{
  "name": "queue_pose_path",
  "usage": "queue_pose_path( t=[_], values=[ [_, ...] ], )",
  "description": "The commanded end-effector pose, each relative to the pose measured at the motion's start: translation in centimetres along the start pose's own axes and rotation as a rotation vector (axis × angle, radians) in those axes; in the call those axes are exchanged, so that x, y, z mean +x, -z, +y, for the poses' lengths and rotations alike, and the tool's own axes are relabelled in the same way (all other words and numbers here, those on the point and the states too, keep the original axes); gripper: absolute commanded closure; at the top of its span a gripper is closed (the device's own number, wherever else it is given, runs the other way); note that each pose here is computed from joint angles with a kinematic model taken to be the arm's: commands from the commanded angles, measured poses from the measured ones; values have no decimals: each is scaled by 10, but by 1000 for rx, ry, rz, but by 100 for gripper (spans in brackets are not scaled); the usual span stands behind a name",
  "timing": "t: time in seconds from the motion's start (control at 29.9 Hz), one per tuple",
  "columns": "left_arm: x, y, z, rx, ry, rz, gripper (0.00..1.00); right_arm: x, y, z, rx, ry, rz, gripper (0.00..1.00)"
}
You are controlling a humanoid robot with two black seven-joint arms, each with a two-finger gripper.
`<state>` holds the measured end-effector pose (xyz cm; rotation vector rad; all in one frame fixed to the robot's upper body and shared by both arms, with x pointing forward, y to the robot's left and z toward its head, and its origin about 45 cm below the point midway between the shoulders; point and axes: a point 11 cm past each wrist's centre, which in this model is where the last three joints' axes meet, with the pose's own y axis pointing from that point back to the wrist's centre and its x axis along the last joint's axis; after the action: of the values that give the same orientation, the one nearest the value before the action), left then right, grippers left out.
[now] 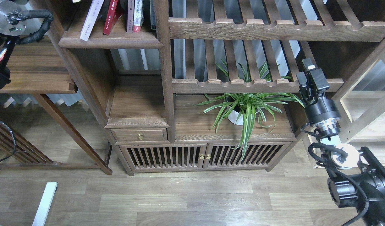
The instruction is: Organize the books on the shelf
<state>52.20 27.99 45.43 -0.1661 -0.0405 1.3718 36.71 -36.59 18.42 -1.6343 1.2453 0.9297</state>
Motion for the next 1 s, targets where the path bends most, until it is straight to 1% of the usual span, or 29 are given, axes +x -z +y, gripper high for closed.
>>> queue_pose_path(
  t=[0.0,0.27,0.4,0.64,0.7,0.87,0.97],
  values=[
    [9,1,-1,2,-27,0,85,2,0,2,-1,-6,-1,17],
    [10,7,-6,2,-43,10,78,2,-3,2,-7,-7,-4,17],
    [6,10,-7,8,-36,6,77,2,-4,2,-10,-7,-4,17],
    [-9,19,-10,29,-6,-9,76,2,-5,2,-13,-6,-4,17],
    [-13,20,-11,30,-1,-5,73,2,-5,2,-13,-6,-4,17],
    [-15,22,-11,33,0,-1,59,2,-4,2,-11,-4,-4,17],
    [-14,20,-12,30,-16,-1,45,1,-3,2,-8,-4,-4,17]
  ],
)
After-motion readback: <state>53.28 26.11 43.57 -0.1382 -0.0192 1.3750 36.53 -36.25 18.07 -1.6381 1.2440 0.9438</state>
